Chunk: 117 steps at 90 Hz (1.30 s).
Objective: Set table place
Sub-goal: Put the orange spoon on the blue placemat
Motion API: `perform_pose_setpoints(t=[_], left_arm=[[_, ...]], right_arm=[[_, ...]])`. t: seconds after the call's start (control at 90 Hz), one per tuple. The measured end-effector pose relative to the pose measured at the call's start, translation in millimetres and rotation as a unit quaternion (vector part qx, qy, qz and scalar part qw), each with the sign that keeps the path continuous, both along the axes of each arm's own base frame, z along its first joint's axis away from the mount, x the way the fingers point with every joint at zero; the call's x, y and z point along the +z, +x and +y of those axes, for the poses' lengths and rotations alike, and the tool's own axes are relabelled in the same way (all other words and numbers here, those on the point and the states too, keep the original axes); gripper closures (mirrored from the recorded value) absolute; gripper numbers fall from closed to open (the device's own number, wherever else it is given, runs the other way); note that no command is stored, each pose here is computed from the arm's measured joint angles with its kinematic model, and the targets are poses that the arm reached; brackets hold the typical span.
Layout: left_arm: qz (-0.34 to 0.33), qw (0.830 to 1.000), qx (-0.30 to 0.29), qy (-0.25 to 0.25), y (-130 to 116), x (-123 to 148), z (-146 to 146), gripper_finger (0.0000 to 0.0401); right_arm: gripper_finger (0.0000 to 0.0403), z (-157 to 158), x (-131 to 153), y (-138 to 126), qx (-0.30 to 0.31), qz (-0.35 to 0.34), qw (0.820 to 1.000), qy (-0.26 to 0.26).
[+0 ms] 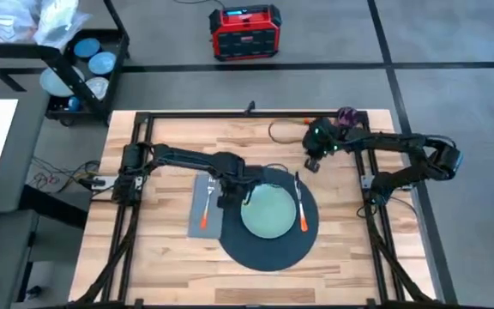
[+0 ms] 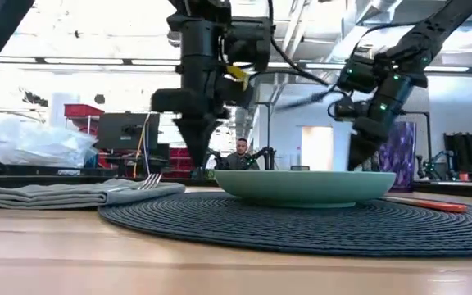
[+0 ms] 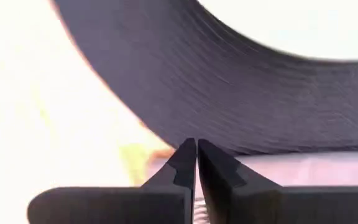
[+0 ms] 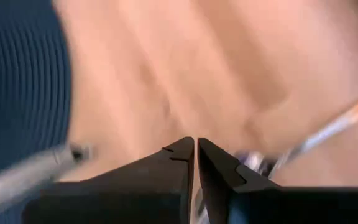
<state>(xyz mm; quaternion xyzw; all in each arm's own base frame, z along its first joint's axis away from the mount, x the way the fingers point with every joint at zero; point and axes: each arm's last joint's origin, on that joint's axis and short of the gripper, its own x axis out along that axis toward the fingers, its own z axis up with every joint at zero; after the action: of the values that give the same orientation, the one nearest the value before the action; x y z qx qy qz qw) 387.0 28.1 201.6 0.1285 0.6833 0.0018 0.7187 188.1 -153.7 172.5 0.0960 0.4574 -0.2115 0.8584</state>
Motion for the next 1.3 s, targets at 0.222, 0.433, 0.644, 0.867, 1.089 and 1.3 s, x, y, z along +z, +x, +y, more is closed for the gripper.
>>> perform_pose_setpoints(t=[0.222,0.433,0.644,0.867,1.089,1.3], left_arm=[[-0.02,1.0,0.024,0.005,1,1,33,0.0401],[-0.023,1.0,0.017,0.007,-1,1,50,0.0394],[-0.033,0.999,0.02,0.006,0,1,57,0.0372],[-0.031,0.999,0.018,0.004,-1,1,57,0.0367],[-0.026,0.999,0.026,0.004,-3,1,63,0.0367],[-0.027,0.999,0.039,0.004,-5,1,69,0.0367]], right_arm=[[0.0329,-31,0,-16,-0.068,0.007,0.997,0.024],[0.0267,-48,-34,-13,-0.093,0.036,0.989,0.107],[0.0251,-64,-44,1,-0.094,0.036,0.988,0.12],[0.0265,-71,-33,1,-0.111,0.052,0.986,0.11],[0.0266,-74,1,5,-0.101,0.012,0.992,0.073],[0.0286,-78,3,-11,-0.115,0.086,0.988,0.053]])
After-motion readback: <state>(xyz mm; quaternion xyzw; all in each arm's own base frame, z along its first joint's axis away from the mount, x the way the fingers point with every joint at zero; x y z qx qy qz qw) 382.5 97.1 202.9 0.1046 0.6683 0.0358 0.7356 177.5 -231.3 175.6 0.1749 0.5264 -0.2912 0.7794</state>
